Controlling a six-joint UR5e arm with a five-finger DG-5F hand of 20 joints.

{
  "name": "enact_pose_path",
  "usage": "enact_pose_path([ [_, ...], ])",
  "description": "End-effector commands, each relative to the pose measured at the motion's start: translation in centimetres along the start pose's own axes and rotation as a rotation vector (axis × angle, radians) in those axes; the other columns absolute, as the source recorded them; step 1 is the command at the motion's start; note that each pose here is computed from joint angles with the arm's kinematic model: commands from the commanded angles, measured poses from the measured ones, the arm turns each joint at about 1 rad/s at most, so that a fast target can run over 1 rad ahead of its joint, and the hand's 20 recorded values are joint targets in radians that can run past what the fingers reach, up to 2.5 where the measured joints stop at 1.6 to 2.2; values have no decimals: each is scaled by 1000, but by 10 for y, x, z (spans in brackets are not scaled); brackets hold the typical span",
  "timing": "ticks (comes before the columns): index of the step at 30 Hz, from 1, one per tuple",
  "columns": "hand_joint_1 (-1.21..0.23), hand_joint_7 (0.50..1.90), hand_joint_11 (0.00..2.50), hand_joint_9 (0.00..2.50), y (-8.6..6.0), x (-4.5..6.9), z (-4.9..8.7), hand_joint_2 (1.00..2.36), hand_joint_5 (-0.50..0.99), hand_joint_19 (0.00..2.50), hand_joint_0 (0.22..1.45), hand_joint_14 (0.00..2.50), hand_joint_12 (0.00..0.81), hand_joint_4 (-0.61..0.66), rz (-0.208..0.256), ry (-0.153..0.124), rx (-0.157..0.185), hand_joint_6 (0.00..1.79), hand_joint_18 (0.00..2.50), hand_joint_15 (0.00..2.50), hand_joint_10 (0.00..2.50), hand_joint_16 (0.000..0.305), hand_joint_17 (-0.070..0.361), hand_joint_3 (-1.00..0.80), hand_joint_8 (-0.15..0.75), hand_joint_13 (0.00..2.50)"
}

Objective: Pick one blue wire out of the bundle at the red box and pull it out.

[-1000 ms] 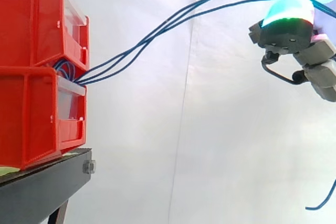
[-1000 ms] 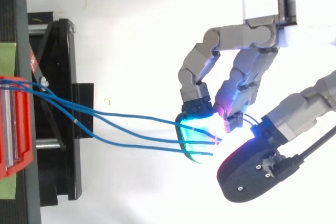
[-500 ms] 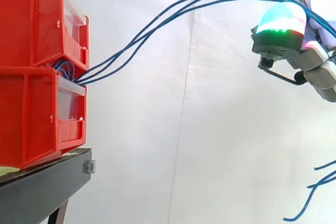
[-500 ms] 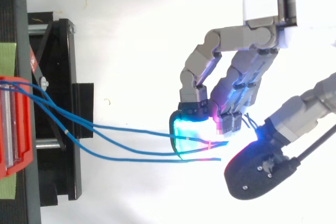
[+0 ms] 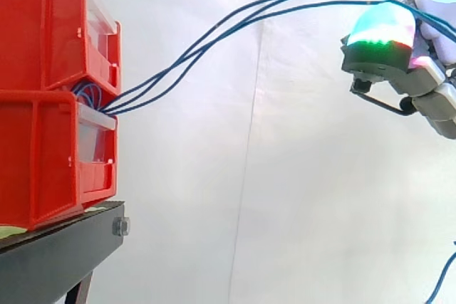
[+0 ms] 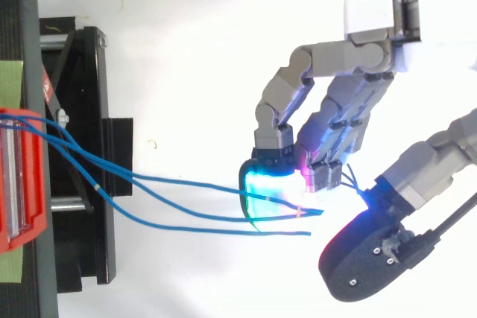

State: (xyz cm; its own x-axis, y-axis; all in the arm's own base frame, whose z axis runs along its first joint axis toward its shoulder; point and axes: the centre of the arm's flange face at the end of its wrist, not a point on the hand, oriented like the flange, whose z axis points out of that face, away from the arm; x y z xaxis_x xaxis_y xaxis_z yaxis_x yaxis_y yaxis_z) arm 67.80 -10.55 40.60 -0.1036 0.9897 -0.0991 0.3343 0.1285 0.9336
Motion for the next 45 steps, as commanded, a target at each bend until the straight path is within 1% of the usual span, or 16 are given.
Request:
enact_pose_path([
  [1, -775, 747, 736, 791, 0, -1, 0, 1006, -218, 473, 610, 14, 438, 252, 2, -1, 1, 970, 841, 490, 6, 53, 119, -425, 356, 853],
  [5, -770, 786, 735, 825, -1, -2, -1, 1010, -209, 472, 640, 15, 438, 207, 3, -3, 3, 972, 855, 496, 9, 53, 119, -344, 358, 868],
  [6, -771, 820, 741, 837, -1, -1, -1, 1012, -208, 472, 645, 15, 439, 192, 2, -1, 4, 972, 859, 497, 6, 53, 119, -314, 363, 878],
  [10, -793, 863, 748, 841, -2, -1, -1, 1013, -210, 463, 681, 15, 441, 133, 5, 0, 12, 976, 884, 492, 8, 52, 118, -295, 366, 889],
  [11, -812, 902, 755, 841, -2, 0, 0, 1013, -213, 450, 701, 16, 442, 135, 5, 2, 13, 978, 890, 488, 6, 52, 117, -302, 366, 892],
  [14, -835, 863, 750, 838, -1, 0, -1, 1013, -221, 439, 741, 15, 439, 152, 6, 2, 13, 985, 899, 487, 9, 52, 116, -316, 355, 896],
  [20, -836, 803, 734, 826, -2, 0, -2, 1005, -225, 437, 784, 16, 433, 152, 7, 2, 20, 978, 903, 477, 6, 51, 114, -429, 341, 893],
  [22, -840, 783, 738, 826, -3, 0, -3, 1002, -224, 429, 765, 15, 431, 191, 8, 11, 29, 975, 913, 481, 6, 51, 115, -469, 339, 894],
  [23, -838, 773, 742, 826, -3, 0, -3, 1002, -221, 425, 742, 14, 431, 211, 8, 11, 29, 970, 915, 474, 8, 51, 115, -483, 340, 895],
  [25, -823, 744, 741, 831, -4, 1, -4, 1000, -214, 436, 684, 17, 433, 224, 10, 23, 37, 962, 889, 479, 6, 51, 115, -500, 343, 884],
  [30, -692, 805, 720, 852, -5, 0, -6, 1000, -188, 486, 563, 17, 440, 214, 20, 33, 45, 934, 851, 498, 9, 53, 120, -500, 358, 871],
  [33, -656, 857, 716, 880, -5, -2, -6, 1000, -172, 496, 546, 16, 443, 208, 21, 33, 44, 924, 841, 506, 9, 55, 123, -500, 360, 874],
  [37, -672, 897, 722, 912, -5, -2, -7, 1000, -159, 495, 544, 15, 447, 207, 21, 35, 45, 923, 839, 513, 7, 55, 123, -500, 365, 878],
  [40, -740, 951, 735, 944, -4, -2, -7, 1000, -146, 502, 574, 18, 444, 194, 21, 35, 44, 935, 843, 514, 8, 54, 121, -490, 363, 885],
  [42, -781, 1005, 747, 954, -4, -2, -6, 1008, -140, 495, 621, 16, 436, 168, 21, 35, 42, 943, 863, 520, 11, 52, 117, -390, 358, 905],
  [45, -813, 1026, 770, 984, -4, -3, -7, 1015, -134, 501, 641, 17, 432, 133, 23, 33, 44, 958, 889, 542, 11, 51, 116, -284, 359, 931],
])
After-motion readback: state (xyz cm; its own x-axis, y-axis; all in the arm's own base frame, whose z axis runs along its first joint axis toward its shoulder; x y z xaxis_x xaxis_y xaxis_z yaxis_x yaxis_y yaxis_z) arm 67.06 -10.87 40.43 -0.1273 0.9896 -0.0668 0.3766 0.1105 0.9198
